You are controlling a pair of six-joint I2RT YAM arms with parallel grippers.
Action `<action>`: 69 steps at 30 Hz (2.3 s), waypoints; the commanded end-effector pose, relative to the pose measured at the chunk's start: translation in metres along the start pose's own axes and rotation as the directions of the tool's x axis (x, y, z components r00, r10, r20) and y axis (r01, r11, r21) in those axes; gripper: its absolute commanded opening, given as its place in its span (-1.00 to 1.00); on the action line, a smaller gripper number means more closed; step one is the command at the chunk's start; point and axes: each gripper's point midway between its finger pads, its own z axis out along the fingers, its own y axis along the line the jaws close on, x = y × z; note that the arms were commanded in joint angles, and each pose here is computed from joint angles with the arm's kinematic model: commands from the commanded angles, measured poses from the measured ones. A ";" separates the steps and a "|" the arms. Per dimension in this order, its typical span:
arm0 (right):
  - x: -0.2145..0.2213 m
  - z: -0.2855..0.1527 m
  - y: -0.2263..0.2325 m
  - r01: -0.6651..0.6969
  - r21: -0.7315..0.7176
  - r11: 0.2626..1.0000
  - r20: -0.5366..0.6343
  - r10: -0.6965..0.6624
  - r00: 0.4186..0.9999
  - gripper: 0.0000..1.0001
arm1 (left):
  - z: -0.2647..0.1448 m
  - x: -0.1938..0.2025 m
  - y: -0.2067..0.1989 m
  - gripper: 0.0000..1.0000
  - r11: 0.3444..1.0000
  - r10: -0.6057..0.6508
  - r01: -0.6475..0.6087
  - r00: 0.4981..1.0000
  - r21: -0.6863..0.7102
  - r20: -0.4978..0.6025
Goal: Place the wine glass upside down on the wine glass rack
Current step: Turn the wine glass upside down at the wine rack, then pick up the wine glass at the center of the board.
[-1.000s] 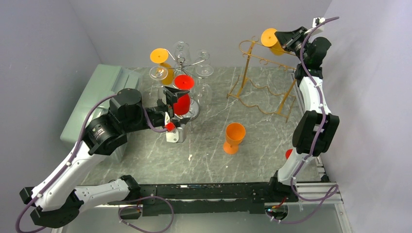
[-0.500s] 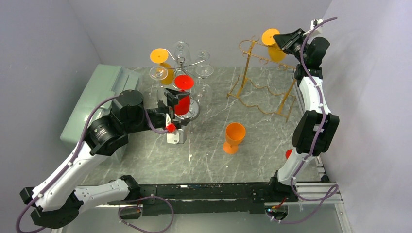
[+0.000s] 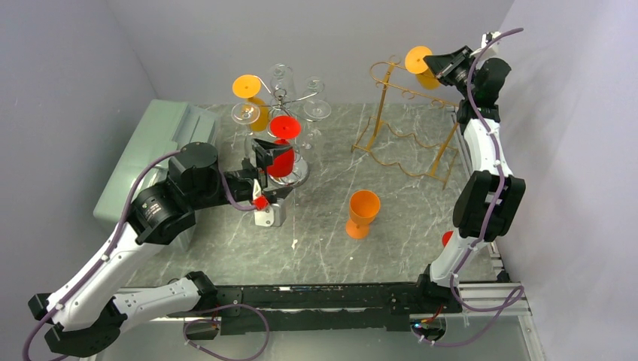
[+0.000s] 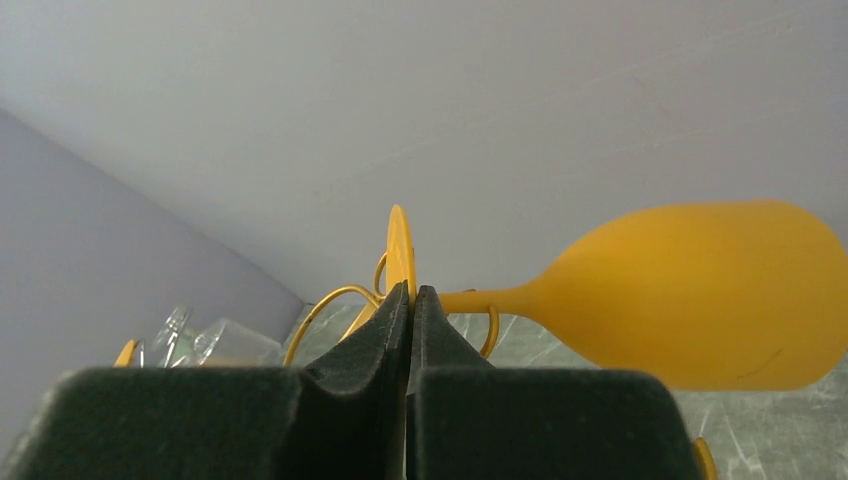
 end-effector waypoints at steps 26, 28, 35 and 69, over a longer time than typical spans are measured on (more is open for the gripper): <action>-0.030 -0.020 0.006 -0.124 0.082 0.989 0.050 0.120 0.992 -0.27 | -0.002 -0.008 -0.002 0.99 0.998 0.062 -0.062 0.997 -0.009 0.049; -0.032 -0.020 0.006 -0.112 0.098 0.989 0.039 0.109 0.993 -0.13 | -0.001 -0.009 -0.001 0.99 0.998 0.061 -0.061 0.997 -0.009 0.053; -0.050 -0.035 0.022 -0.043 0.151 0.988 0.059 0.034 0.998 -0.11 | 0.000 -0.009 -0.001 0.99 0.998 0.060 -0.060 0.997 -0.003 0.052; 0.101 -0.378 0.031 0.192 0.924 0.331 -0.226 0.066 0.972 0.71 | 0.039 0.001 0.011 0.99 0.899 -0.438 0.437 0.899 -0.027 0.004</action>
